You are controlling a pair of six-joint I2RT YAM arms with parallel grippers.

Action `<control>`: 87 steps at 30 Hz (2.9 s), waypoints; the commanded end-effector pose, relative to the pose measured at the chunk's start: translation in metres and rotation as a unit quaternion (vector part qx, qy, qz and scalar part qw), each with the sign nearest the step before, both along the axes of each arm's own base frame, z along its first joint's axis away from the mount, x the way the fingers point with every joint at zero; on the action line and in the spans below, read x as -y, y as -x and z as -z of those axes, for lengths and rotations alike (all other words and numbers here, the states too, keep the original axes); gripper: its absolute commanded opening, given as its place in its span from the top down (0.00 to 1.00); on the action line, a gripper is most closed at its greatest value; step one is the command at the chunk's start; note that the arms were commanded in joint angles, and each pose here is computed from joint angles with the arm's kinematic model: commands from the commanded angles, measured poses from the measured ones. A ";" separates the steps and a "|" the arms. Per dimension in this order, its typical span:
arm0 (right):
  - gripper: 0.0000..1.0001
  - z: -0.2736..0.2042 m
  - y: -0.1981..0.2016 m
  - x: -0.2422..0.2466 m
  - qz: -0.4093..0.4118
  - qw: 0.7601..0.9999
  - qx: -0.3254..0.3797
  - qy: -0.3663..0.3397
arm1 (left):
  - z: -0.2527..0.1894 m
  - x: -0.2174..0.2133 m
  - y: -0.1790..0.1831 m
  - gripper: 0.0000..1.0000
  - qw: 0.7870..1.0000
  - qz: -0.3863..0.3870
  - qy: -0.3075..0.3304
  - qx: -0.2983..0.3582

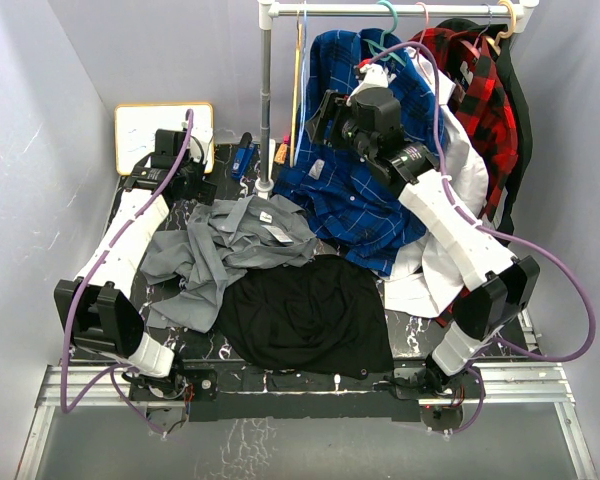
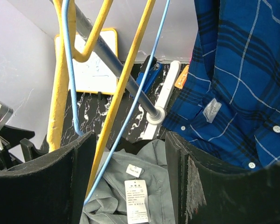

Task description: Place the shirt on the hanger

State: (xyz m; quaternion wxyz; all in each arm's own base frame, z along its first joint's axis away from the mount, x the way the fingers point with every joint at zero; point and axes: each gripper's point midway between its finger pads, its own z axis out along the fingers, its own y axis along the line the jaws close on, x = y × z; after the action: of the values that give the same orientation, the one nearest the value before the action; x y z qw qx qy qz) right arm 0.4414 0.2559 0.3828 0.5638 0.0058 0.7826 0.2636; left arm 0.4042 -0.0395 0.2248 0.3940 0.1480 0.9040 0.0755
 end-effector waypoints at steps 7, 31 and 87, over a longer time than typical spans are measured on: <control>0.42 -0.054 0.012 0.011 0.003 0.997 0.068 -0.034 | -0.011 0.000 0.008 0.08 1.000 0.000 0.013 0.007; 0.42 -0.057 -0.005 -0.013 -0.028 0.996 0.070 -0.057 | 0.001 0.004 0.010 0.09 1.000 0.006 0.018 -0.015; 1.00 -0.107 -0.016 0.004 -0.008 0.991 0.129 -0.026 | 0.078 0.111 0.065 1.00 0.984 0.151 -0.041 -0.080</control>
State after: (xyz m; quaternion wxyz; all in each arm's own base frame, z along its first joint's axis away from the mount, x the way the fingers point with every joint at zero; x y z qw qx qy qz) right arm 0.4888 0.2648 0.4042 0.5967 -0.0011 0.7619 0.2519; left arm 0.3380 -0.1463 0.1635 0.3354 0.2995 0.8923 0.0413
